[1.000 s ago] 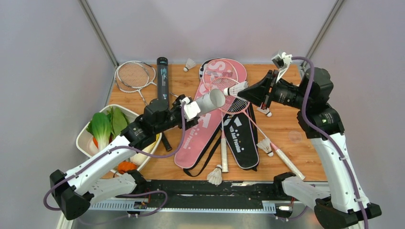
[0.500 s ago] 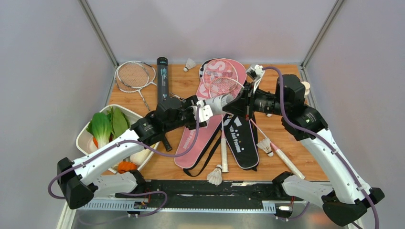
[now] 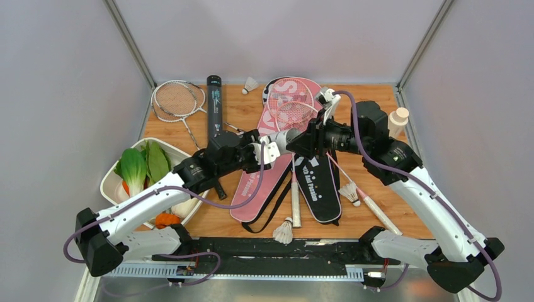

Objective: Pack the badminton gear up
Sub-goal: Place the shuttlecock at the shuttle tube.

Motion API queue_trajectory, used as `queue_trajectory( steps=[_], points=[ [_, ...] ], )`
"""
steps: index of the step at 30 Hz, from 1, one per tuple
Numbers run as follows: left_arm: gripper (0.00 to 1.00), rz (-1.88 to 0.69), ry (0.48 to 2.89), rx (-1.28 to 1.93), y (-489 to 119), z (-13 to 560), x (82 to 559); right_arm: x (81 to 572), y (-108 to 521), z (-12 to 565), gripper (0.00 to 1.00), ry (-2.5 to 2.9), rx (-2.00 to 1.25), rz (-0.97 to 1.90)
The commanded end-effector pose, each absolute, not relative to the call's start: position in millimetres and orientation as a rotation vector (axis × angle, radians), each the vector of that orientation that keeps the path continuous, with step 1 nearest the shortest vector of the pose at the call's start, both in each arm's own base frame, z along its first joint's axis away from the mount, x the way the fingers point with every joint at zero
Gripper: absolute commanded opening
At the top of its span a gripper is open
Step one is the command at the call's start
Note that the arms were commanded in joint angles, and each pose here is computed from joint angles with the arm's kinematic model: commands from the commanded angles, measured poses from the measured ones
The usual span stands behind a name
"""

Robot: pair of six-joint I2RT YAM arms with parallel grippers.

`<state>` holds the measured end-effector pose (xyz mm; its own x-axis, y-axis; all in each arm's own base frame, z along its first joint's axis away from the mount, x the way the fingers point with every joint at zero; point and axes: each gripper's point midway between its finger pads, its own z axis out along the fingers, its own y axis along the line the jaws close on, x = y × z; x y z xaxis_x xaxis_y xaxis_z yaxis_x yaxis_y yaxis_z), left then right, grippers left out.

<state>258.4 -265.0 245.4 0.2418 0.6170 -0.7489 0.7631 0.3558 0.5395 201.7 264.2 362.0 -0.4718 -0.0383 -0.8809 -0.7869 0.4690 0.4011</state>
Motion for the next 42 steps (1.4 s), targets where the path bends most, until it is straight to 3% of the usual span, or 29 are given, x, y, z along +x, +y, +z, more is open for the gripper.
queue_trajectory(
  steps=[1, 13, 18, 29, 39, 42],
  points=[
    [0.0, -0.215, 1.249, 1.268, -280.7, 298.7, 249.3, 215.3, 256.9, 379.5, 0.46, 1.818, -0.564, 1.031],
    [0.0, -0.193, 1.265, 1.267, -274.1, 290.4, 248.4, 203.0, 228.0, 449.2, 0.73, 1.65, -0.359, 1.05],
    [0.0, -0.197, 1.261, 1.261, -273.3, 293.0, 247.6, 212.3, 213.1, 442.5, 0.83, 1.649, -0.307, 0.947],
    [0.0, -0.267, 1.217, 1.238, -276.0, 309.9, 236.6, 231.4, 234.6, 367.7, 0.78, 1.866, -0.408, 0.891],
    [0.0, -0.31, 1.244, 1.194, -277.8, 311.8, 235.5, 259.7, 250.3, 334.0, 0.66, 1.949, -0.404, 0.844],
    [0.0, -0.316, 1.25, 1.195, -277.3, 310.8, 234.4, 264.8, 246.1, 335.7, 0.72, 1.933, -0.356, 0.823]
  ],
)
